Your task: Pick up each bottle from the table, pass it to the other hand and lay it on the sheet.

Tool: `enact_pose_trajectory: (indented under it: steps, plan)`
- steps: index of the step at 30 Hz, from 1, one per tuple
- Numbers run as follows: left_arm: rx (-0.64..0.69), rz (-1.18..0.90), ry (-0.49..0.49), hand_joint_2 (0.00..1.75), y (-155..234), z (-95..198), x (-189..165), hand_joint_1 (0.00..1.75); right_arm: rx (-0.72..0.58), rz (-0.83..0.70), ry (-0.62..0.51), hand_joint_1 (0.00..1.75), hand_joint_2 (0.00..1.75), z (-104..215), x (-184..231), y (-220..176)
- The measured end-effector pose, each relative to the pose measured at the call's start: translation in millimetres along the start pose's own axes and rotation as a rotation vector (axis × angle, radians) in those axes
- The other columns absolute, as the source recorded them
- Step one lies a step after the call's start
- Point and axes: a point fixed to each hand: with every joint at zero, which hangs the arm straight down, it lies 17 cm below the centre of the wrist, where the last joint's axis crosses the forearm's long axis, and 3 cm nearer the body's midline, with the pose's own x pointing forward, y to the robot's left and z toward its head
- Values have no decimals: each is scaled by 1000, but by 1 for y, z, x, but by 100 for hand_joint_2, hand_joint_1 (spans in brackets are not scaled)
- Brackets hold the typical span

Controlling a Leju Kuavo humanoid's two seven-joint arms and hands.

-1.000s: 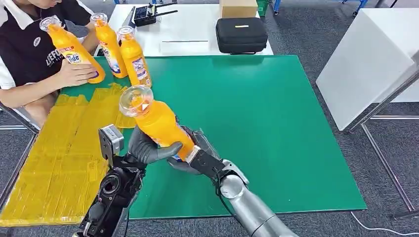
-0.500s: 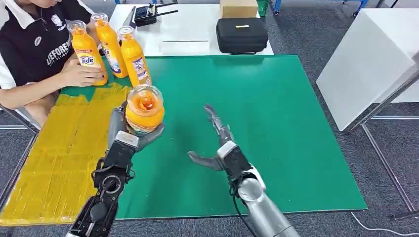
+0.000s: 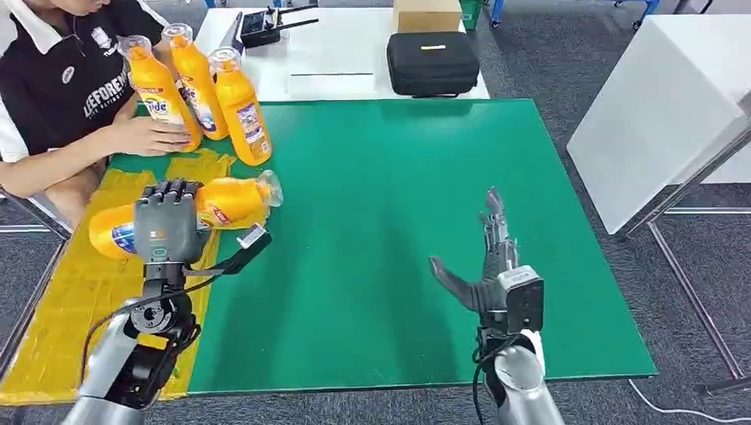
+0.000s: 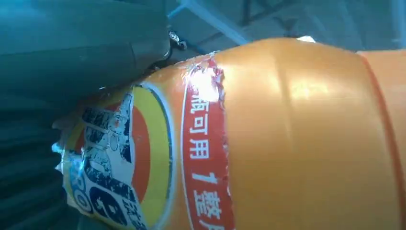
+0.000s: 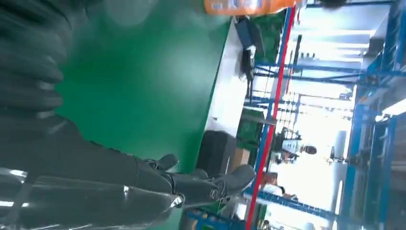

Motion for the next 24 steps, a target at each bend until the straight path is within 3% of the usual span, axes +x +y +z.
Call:
enact_pose_trajectory:
  steps: [5,8,10,14,15,16,24]
  plan:
    - [-73,-57,-22,175,-22,2,-2,175,-17,6,-4,0,175,2,3,-8]
    - [-196,-141,-118,175,-58,6,8,175,-7,3,-2,0,175,3,3,-8]
    - [-281,-178,-228,175,-88,23,22,175,3,-1,-1,0,175,5,2,-6]
    - [-410,-227,-309,175,-129,48,8,175,12,5,9,0,175,13,-1,-5]
    - [-434,-232,-317,175,-135,54,4,141,14,9,12,0,175,14,-2,-5]
    - [-454,-236,-320,175,-141,58,0,0,17,11,18,0,175,15,-3,-4]
    - [-512,-265,-185,175,-156,67,-37,0,24,23,42,0,175,19,-8,-1]
